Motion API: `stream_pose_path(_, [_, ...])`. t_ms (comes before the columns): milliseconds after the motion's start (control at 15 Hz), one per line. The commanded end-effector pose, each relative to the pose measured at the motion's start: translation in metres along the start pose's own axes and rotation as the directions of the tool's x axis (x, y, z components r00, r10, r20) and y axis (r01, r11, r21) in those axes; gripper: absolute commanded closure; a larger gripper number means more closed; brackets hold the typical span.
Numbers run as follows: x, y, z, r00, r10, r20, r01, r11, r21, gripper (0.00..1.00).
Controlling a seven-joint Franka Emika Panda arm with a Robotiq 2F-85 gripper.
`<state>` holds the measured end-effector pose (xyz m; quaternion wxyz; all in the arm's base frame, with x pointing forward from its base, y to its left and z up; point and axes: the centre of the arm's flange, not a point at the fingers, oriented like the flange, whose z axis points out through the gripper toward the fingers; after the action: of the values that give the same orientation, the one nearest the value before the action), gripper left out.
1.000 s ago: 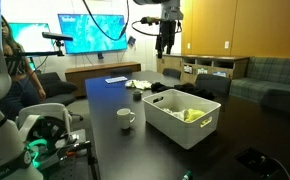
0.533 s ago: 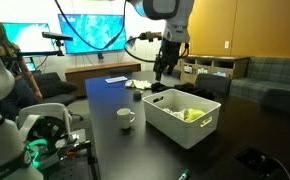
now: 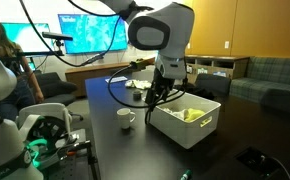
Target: Put the towels in the basket and the tape and marker in the mug
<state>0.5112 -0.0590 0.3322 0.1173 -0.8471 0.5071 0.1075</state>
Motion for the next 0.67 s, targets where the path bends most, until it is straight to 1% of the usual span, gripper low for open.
stream_pose_path(0, [0.003, 0.028, 0.005, 0.999, -0.026, 0.028, 0.024, 0.998, 0.055, 0.00])
stream_pose_path(133, [0.016, 0.034, 0.004, 0.998, -0.053, 0.027, 0.052, 0.998, 0.043, 0.00])
stream_pose_path(400, [0.056, 0.050, 0.001, 0.985, -0.171, 0.006, 0.171, 0.985, -0.004, 0.00])
stream_pose_path(467, [0.065, 0.055, 0.004, 0.976, -0.217, 0.001, 0.217, 0.976, -0.028, 0.00])
stream_pose_path(600, [0.081, 0.066, 0.014, 0.960, -0.279, -0.012, 0.276, 0.955, -0.110, 0.00])
